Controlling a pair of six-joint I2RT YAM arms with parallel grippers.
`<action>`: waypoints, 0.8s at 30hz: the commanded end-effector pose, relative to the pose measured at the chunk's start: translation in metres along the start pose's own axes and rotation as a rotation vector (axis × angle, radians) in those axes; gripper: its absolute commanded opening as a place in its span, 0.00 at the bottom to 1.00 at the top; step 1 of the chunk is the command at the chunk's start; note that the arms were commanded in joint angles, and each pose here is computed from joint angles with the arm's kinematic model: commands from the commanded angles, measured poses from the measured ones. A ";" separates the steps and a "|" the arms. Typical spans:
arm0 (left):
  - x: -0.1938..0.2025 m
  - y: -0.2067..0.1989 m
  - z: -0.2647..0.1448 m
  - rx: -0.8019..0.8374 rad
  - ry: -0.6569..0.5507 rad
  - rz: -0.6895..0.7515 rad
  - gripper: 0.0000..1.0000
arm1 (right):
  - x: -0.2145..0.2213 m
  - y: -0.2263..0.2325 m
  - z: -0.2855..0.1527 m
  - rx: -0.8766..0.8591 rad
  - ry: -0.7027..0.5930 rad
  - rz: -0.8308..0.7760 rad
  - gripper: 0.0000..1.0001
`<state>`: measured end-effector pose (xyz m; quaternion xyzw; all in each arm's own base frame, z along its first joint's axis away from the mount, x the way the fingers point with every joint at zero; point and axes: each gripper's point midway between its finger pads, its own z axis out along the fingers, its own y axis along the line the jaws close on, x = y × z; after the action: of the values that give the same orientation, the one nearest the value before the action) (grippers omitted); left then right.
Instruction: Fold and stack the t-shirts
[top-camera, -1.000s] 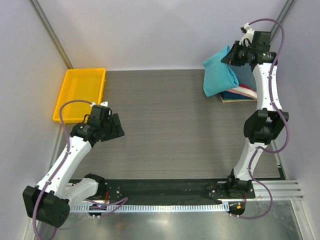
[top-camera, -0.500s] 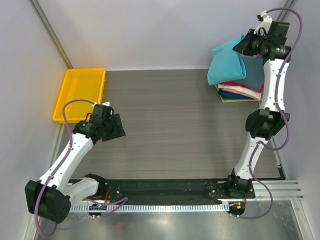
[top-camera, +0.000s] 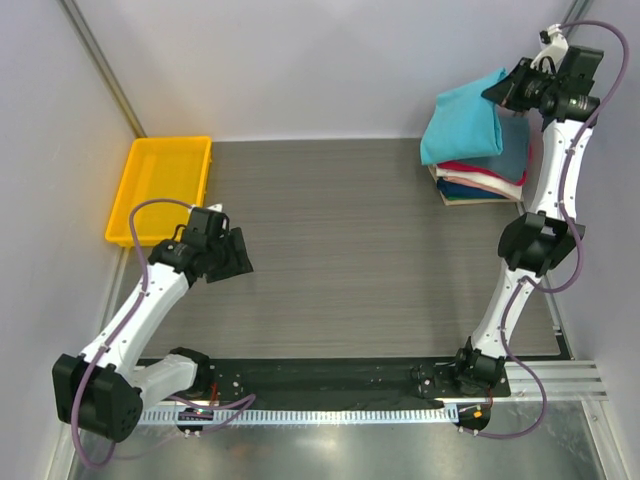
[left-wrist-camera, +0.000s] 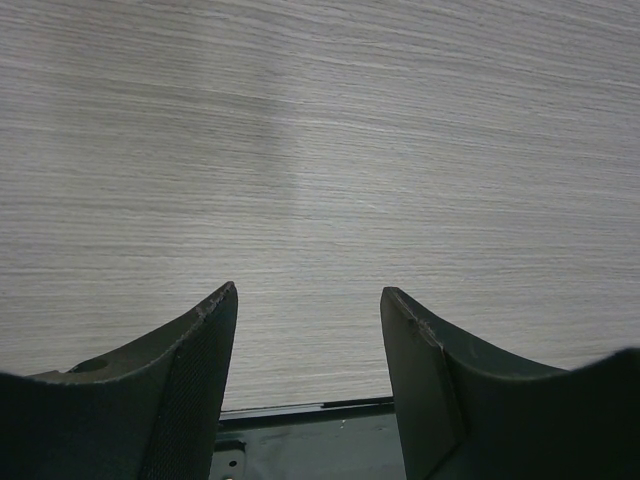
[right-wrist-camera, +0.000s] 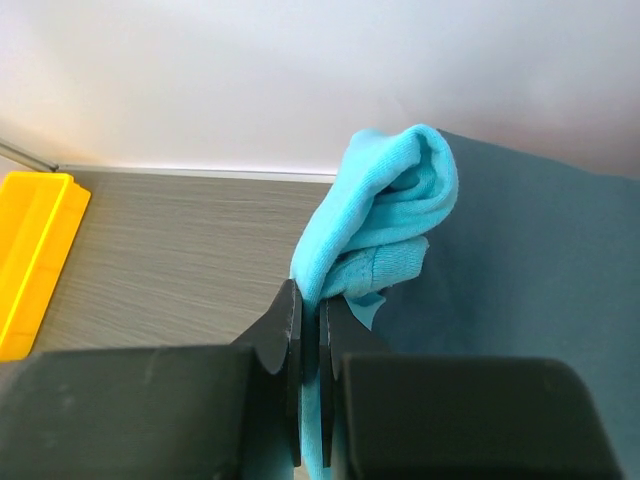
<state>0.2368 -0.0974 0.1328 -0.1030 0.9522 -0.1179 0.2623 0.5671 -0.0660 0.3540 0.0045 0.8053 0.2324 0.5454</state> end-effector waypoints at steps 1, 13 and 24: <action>-0.002 -0.005 0.002 0.030 -0.002 0.014 0.60 | -0.042 0.006 -0.017 -0.051 -0.123 -0.073 0.01; 0.001 -0.004 0.006 0.025 0.018 0.014 0.60 | -0.020 -0.064 0.000 -0.001 -0.109 -0.105 0.01; 0.005 -0.003 0.011 0.013 0.045 0.014 0.60 | 0.002 -0.139 0.027 0.169 -0.106 -0.143 0.01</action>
<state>0.2355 -0.0998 0.1216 -0.1015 0.9587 -0.1159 0.2391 0.6153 -0.1571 0.2557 0.0257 0.8172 0.1862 0.5448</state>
